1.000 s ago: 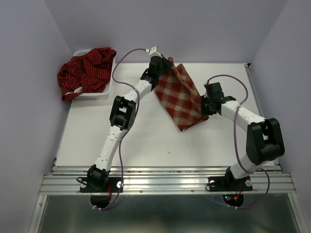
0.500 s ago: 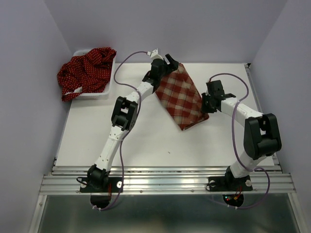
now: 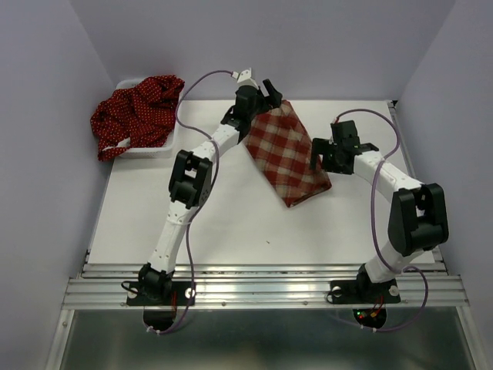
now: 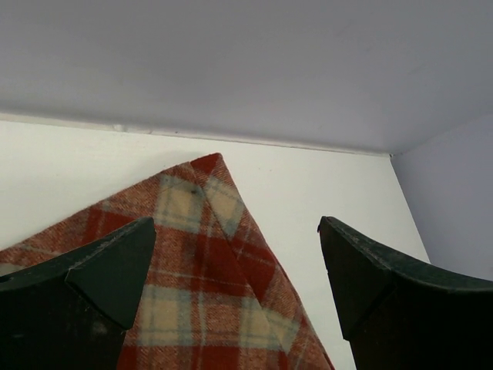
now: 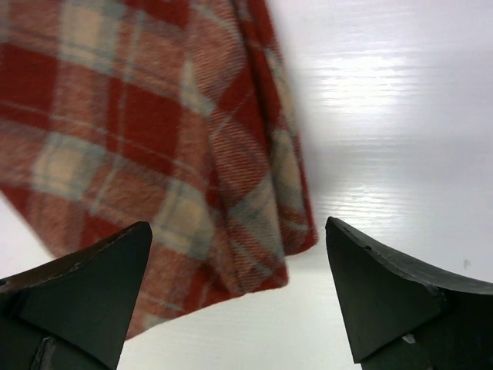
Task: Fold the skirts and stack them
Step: Fold the skirt
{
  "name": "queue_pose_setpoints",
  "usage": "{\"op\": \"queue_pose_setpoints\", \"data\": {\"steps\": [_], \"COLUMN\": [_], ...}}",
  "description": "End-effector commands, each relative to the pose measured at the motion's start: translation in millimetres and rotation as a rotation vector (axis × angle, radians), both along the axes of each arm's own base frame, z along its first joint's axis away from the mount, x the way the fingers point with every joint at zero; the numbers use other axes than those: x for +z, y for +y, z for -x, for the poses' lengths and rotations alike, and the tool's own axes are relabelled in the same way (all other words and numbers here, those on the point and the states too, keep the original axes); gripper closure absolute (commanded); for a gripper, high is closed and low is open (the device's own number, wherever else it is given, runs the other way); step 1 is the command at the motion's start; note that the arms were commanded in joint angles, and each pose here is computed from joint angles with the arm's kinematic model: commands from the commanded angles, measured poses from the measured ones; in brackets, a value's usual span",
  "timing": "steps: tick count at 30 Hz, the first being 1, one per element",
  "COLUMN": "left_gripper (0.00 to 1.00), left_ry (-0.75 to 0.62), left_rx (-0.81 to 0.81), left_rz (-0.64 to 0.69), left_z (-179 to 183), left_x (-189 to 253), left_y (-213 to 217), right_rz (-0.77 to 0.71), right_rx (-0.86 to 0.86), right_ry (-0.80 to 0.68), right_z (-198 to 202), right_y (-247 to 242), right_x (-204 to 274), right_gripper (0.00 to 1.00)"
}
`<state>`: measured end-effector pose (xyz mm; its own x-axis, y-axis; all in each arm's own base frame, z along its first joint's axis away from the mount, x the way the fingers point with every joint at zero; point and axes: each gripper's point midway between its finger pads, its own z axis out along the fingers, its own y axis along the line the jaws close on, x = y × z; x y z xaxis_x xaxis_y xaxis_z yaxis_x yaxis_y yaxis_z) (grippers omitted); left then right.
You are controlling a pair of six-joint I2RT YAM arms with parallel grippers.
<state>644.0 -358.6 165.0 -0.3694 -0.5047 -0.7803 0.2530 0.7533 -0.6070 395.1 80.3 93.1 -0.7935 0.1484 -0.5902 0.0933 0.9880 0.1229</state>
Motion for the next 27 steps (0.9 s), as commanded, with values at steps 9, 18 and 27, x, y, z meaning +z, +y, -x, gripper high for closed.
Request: {"op": "queue_pose_setpoints", "data": {"steps": [9,18,27], "left_gripper": [0.01,0.01,0.01], "left_ry": [0.120,0.301,0.360], "left_rx": [0.023,0.088,0.092], "left_rz": [-0.287,-0.340,-0.378], "left_z": [10.8,20.4,10.4], "left_x": [4.1,-52.7,-88.8], "left_y": [65.6,132.8,140.6], "right_rz": [-0.312,-0.313,-0.298], "right_rx": [0.298,0.288,0.264], "right_ry": [-0.070,-0.037,-0.046], "right_z": [35.9,74.9,74.8], "right_y": [79.2,69.4,65.1], "right_x": [43.5,27.7,29.6], "right_gripper": [0.00,0.00,0.00]}}
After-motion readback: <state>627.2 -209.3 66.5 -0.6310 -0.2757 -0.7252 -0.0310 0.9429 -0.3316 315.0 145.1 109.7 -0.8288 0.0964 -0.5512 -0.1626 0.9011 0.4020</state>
